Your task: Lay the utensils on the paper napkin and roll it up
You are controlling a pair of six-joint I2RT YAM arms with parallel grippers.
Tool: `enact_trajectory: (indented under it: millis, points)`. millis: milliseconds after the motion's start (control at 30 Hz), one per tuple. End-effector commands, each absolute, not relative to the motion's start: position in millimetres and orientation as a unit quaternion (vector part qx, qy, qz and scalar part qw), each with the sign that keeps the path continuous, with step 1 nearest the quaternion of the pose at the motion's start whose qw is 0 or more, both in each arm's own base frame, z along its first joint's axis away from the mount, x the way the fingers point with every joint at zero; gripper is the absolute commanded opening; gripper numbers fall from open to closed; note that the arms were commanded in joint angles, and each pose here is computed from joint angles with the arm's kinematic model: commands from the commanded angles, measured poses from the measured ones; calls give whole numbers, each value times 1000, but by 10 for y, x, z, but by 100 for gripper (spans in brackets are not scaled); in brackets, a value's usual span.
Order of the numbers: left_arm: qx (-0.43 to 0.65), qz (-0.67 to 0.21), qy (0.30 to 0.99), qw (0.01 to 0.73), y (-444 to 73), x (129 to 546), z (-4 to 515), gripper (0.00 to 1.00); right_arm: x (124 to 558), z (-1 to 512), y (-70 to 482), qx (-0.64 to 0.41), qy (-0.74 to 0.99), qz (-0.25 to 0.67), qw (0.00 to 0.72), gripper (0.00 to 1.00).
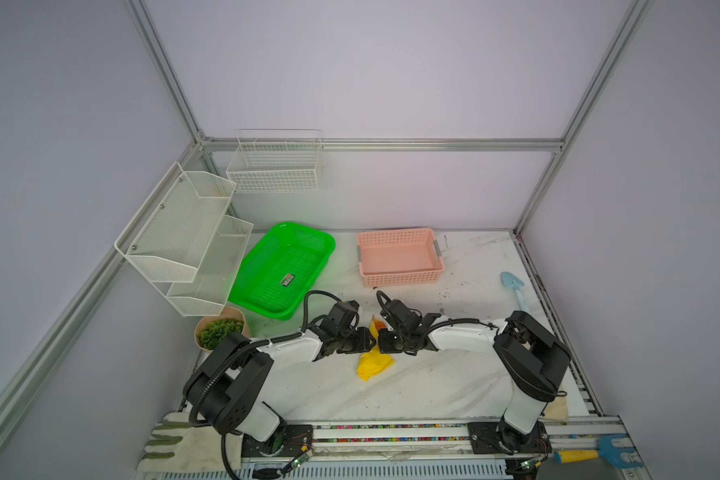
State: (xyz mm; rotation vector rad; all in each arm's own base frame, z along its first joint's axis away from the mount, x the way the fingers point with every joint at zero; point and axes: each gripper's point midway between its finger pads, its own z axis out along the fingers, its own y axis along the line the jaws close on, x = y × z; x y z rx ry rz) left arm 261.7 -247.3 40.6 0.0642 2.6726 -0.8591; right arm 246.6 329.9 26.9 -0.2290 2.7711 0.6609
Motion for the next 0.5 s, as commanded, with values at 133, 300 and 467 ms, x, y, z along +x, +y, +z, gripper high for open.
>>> enact_trajectory:
  millis: [133,300,467]
  points:
    - [35,-308,937,160,-2499,2604,335,40,2341,51,3185,-84,968,204,117,12]
    - [26,-296,943,152,-2413,2530,190,34,2329,38,3187,-86,968,205,115,12]
    - [14,-282,949,140,-2337,2463,45,24,2331,38,3193,-86,968,207,114,12]
